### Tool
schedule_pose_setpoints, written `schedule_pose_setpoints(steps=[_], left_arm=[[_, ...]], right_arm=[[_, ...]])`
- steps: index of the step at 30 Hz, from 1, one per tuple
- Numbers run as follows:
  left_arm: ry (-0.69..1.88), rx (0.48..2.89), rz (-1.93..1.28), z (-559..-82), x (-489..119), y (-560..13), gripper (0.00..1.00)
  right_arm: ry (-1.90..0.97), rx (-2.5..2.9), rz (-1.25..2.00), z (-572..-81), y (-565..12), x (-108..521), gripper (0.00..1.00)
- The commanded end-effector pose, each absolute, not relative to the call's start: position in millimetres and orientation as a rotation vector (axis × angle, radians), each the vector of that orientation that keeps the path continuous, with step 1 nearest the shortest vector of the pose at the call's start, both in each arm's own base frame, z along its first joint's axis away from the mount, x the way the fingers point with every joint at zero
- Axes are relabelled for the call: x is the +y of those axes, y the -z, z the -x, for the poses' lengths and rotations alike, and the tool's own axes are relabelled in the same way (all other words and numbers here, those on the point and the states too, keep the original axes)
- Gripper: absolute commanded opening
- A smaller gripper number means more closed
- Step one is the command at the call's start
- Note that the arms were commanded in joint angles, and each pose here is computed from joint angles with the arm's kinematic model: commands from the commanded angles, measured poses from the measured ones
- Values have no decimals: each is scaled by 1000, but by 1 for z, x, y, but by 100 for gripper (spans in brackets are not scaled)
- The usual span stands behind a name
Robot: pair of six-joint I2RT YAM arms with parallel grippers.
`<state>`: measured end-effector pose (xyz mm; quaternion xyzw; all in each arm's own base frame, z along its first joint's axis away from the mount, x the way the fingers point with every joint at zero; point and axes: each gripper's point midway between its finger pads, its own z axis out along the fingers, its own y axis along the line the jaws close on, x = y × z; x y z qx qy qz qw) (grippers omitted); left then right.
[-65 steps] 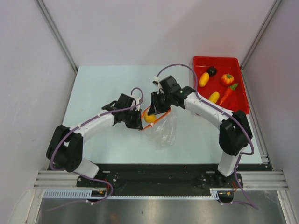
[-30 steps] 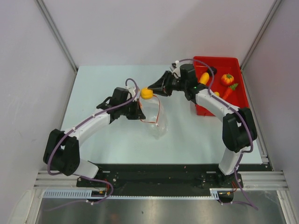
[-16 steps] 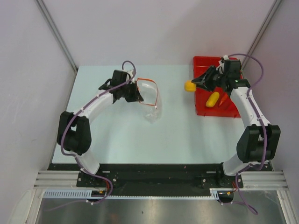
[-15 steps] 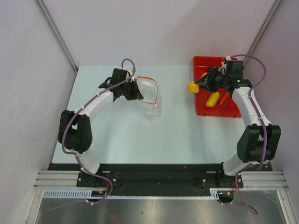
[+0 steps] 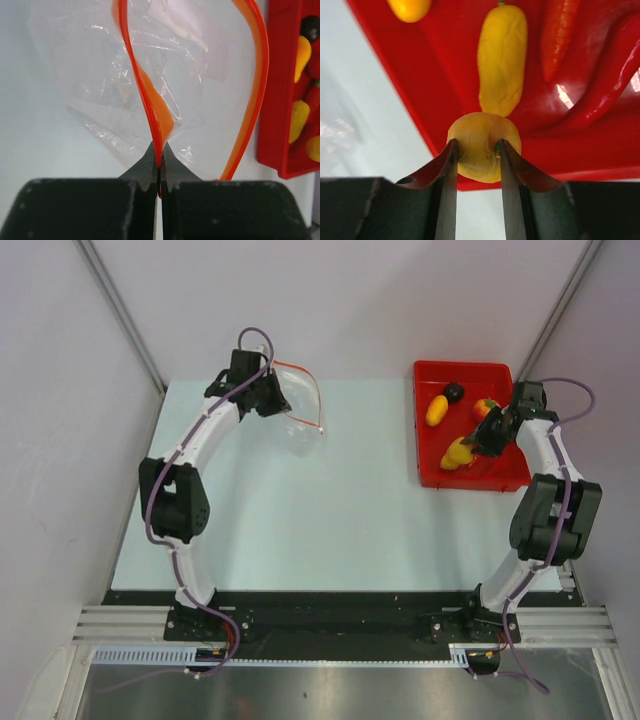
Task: Open the zip-top bag and remove the fake food
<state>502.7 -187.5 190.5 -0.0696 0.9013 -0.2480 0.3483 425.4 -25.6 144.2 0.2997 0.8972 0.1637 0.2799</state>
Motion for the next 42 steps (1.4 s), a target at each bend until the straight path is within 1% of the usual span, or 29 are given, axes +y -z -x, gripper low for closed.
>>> schedule_pose_setpoints(steps=[1, 3, 4, 5, 6, 7, 8, 10, 11, 13, 14, 15, 16, 17, 19, 22, 23, 24, 25, 27, 28, 30, 31, 33, 34, 37, 38, 39, 42], left_arm=[[429, 2185, 270, -494, -138, -242, 3], [393, 2215, 279, -488, -126, -229, 5], [361, 2234, 283, -486, -120, -224, 5], [293, 2265, 289, -482, -108, -220, 1], [246, 2275, 293, -481, -101, -218, 1], [181, 2266, 301, -479, -91, -221, 1], [132, 2268, 284, -477, -84, -222, 3], [86, 2243, 274, -474, -76, -233, 12], [77, 2228, 246, -475, -75, -240, 21], [101, 2198, 201, -476, -79, -251, 32], [112, 2180, 154, -478, -86, -262, 39], [113, 2170, 122, -479, -91, -269, 43], [108, 2165, 88, -479, -96, -274, 72], [103, 2161, 16, -480, -112, -283, 85], [97, 2156, -41, -478, -127, -292, 88], [188, 2156, -195, -455, -178, -297, 91], [207, 2157, -234, -448, -190, -295, 91], [268, 2145, -288, -435, -206, -300, 91], [317, 2172, -375, -417, -229, -284, 93], [435, 2151, -479, -393, -256, -282, 95], [528, 2171, -569, -370, -280, -265, 98], [600, 2184, -638, -345, -296, -254, 99], [665, 2186, -695, -323, -308, -246, 99], [733, 2183, -720, -302, -315, -243, 99], [831, 2161, -724, -285, -319, -245, 100], [979, 2094, -701, -261, -321, -249, 100], [1027, 2015, -693, -248, -316, -272, 100], [1050, 1982, -680, -244, -314, -279, 100], [1135, 1866, -578, -227, -303, -313, 100]], right_arm=[[-337, 2360, -770, -459, -154, -48, 14], [-308, 2401, -774, -469, -136, -53, 16], [-302, 2371, -754, -483, -150, -57, 18], [-297, 2389, -761, -485, -146, -59, 20], [-298, 2413, -764, -491, -135, -60, 22], [-306, 2392, -750, -501, -144, -61, 24], [-323, 2395, -740, -506, -145, -59, 33], [-329, 2421, -743, -510, -138, -58, 44], [-333, 2398, -730, -517, -148, -59, 54], [-342, 2400, -718, -520, -150, -55, 61], [-343, 2394, -712, -522, -155, -53, 68], [-343, 2393, -705, -522, -158, -51, 71], [-338, 2396, -688, -522, -162, -45, 76], [-330, 2399, -666, -520, -166, -41, 77], [-304, 2412, -627, -517, -170, -28, 78], [-289, 2445, -562, -499, -177, -4, 79], [-301, 2435, -535, -490, -189, 5, 79], [-308, 2480, -530, -475, -176, 13, 79], [-326, 2495, -506, -466, -175, 23, 80], [-360, 2473, -474, -443, -189, 42, 80], [-385, 2534, -444, -421, -170, 61, 81], [-425, 2501, -366, -395, -184, 87, 83], [-406, 2531, -363, -378, -173, 92, 85], [-427, 2512, -251, -353, -189, 121, 89], [-398, 2510, -259, -345, -189, 125, 92], [-449, 2508, -218, -311, -199, 147, 96], [-475, 2516, -245, -301, -192, 151, 100], [-516, 2496, -236, -296, -196, 156, 100], [-745, 2339, -168, -281, -236, 175, 100]])
